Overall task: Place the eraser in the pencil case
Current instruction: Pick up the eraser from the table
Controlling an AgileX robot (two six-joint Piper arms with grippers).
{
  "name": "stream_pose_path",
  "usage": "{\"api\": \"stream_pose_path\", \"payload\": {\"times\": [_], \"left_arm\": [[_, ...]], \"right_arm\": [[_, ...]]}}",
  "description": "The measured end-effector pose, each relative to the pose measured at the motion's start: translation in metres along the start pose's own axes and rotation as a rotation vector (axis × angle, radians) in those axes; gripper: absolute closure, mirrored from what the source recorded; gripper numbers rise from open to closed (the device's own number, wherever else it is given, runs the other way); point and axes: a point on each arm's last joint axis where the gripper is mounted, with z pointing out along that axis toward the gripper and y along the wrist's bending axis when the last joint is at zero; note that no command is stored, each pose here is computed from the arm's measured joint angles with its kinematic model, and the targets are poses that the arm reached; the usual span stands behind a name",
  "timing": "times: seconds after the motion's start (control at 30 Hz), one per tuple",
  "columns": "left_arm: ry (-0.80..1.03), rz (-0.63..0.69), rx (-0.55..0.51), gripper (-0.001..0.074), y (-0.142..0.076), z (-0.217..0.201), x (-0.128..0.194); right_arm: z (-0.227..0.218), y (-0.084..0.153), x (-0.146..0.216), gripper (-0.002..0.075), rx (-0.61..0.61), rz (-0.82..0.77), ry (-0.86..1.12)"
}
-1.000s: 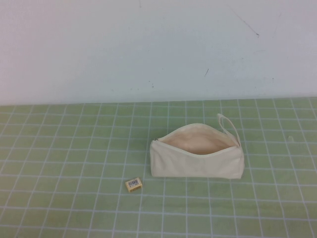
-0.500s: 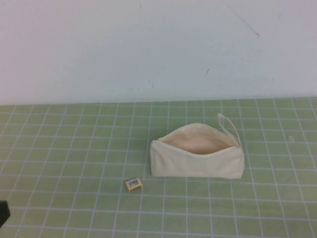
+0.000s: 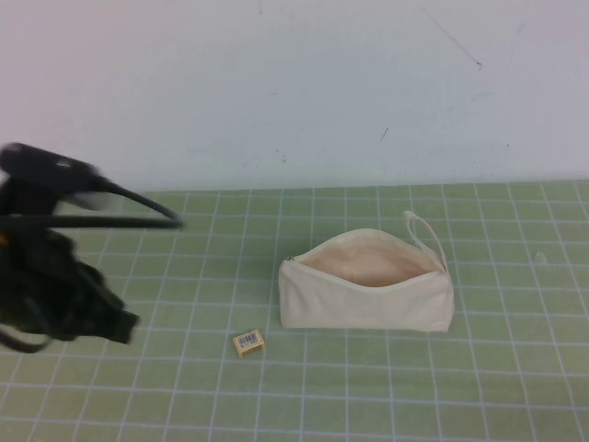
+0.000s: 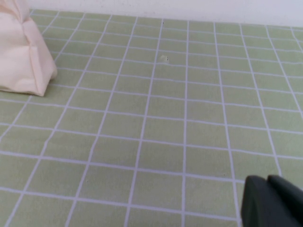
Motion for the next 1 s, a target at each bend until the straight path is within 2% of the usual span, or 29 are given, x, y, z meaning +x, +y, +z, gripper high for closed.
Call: {"api": "stream_pose_path", "payload": {"times": [0.1, 0.23, 0.33, 0.4, 0.57, 0.67, 1.0], "left_arm": [[0.128, 0.104, -0.005, 0.0736, -0.021, 0.039, -0.016], [0.249, 0.111, -0.048, 0.0728, -0.037, 0.075, -0.031], [0.312, 0.108, -0.064, 0.0671, -0.046, 0.102, -0.041], [0.347, 0.082, -0.055, 0.059, -0.05, 0.123, -0.047], [0.404, -0.021, -0.033, 0.0314, -0.053, 0.167, -0.052], [0.406, -0.046, -0.035, 0.0226, -0.053, 0.185, -0.054], [0.369, -0.177, -0.058, 0.0199, -0.051, 0.225, -0.051]], "right_arm": [[0.0, 0.0, 0.0, 0.0727, 0.0, 0.0, 0.0], [0.0, 0.0, 0.0, 0.0727, 0.0, 0.0, 0.0], [0.0, 0.0, 0.0, 0.0727, 0.0, 0.0, 0.0], [0.0, 0.0, 0.0, 0.0727, 0.0, 0.0, 0.0], [0.0, 0.0, 0.0, 0.0727, 0.0, 0.0, 0.0], [0.0, 0.0, 0.0, 0.0727, 0.0, 0.0, 0.0], [0.0, 0.0, 0.0, 0.0727, 0.0, 0.0, 0.0]]}}
